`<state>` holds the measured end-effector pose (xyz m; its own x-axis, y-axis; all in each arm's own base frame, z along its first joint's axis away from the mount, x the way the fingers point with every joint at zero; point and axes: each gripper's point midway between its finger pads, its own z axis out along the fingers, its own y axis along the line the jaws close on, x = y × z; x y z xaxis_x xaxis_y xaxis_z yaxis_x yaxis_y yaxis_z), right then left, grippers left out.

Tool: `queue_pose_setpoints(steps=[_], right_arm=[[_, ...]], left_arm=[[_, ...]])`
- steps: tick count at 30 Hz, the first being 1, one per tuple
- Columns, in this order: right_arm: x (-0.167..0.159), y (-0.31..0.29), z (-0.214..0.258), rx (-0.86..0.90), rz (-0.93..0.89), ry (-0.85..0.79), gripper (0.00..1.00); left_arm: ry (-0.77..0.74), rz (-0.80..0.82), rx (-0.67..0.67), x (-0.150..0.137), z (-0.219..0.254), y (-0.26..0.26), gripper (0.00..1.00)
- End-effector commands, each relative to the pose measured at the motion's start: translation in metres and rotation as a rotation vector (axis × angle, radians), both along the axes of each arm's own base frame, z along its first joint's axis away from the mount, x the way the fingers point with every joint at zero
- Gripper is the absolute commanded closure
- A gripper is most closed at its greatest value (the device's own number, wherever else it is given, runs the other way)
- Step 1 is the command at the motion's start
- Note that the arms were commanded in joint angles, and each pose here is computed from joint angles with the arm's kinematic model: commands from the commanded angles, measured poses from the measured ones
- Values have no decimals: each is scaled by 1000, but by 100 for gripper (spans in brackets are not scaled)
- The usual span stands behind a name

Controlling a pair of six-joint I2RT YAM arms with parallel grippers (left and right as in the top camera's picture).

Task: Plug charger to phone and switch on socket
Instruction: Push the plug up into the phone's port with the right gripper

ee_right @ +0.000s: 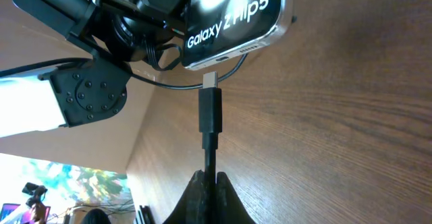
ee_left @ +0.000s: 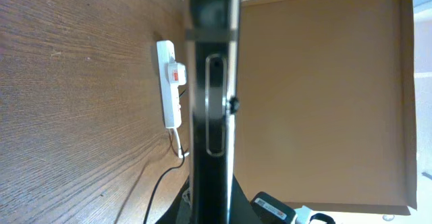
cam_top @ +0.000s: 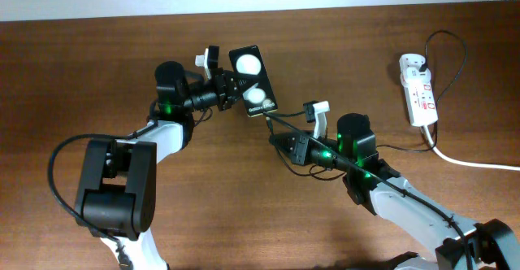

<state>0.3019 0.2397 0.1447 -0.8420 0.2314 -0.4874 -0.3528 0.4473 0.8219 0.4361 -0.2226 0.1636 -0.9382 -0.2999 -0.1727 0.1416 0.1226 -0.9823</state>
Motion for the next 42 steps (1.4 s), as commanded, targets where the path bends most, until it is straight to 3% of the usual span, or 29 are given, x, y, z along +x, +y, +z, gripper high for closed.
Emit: queue_pose_setpoints(steps=[1,16,42], right_arm=[[5,1,4,1,-16,-20,96],[12,9,-1,-54,-86,-39,96],[10,21,2,-24,0,-34,96]], left_arm=[[-40,-5,0,2,7,0,100],[-38,-2,1,3,6,1,100],[-39,19,1,8,7,11,100]])
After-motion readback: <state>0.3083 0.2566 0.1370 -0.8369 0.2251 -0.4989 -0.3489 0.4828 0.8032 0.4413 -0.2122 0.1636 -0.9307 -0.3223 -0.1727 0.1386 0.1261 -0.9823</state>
